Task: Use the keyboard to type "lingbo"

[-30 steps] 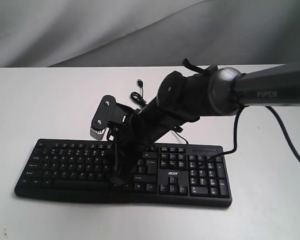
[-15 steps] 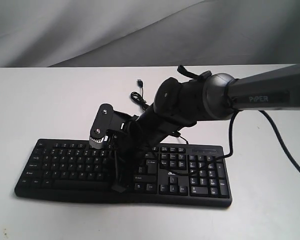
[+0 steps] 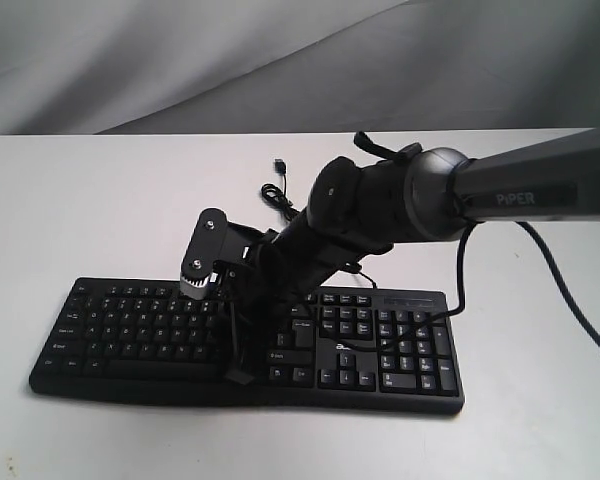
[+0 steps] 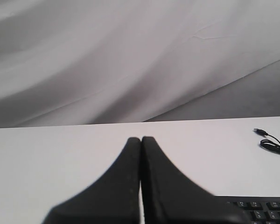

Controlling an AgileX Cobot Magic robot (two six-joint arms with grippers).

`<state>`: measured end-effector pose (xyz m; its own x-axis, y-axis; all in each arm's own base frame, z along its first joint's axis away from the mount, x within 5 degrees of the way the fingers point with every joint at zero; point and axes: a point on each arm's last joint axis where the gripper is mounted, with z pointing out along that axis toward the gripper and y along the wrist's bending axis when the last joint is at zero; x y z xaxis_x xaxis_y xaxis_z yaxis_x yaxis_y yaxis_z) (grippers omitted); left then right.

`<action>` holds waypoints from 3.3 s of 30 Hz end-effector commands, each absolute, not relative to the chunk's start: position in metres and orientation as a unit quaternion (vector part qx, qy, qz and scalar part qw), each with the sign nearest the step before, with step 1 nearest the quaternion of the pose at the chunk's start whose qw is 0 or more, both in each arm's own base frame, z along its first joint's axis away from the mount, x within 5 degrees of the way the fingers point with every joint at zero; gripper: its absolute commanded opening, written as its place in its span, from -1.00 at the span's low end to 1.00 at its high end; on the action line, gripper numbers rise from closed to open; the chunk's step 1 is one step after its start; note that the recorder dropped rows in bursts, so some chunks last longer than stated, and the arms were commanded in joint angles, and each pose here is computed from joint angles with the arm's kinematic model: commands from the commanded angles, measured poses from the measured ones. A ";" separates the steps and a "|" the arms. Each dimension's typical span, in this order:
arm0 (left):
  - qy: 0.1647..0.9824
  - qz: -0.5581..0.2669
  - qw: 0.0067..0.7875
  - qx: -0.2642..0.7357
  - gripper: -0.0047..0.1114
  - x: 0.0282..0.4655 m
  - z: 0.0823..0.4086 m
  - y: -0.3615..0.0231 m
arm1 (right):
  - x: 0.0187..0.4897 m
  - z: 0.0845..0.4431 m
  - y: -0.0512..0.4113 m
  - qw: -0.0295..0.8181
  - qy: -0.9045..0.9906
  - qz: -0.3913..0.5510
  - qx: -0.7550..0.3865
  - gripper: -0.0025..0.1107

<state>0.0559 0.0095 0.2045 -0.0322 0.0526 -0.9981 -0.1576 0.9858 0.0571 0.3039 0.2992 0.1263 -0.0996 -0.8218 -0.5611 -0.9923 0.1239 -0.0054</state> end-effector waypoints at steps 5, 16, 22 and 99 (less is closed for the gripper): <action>0.712 0.073 0.698 -0.035 -0.91 0.056 0.204 0.009 | 0.305 0.126 0.300 0.224 0.715 0.189 -0.634 -0.96; 0.712 0.073 0.698 -0.035 -0.91 0.056 0.204 0.009 | 0.306 0.130 0.299 0.230 0.715 0.184 -0.634 -0.96; 0.712 0.073 0.698 -0.035 -0.91 0.056 0.204 0.009 | 0.311 0.148 0.307 0.261 0.709 0.187 -0.628 -0.96; 0.712 0.073 0.698 -0.035 -0.91 0.056 0.204 0.009 | 0.295 0.120 0.344 0.223 0.693 0.199 -0.657 -0.96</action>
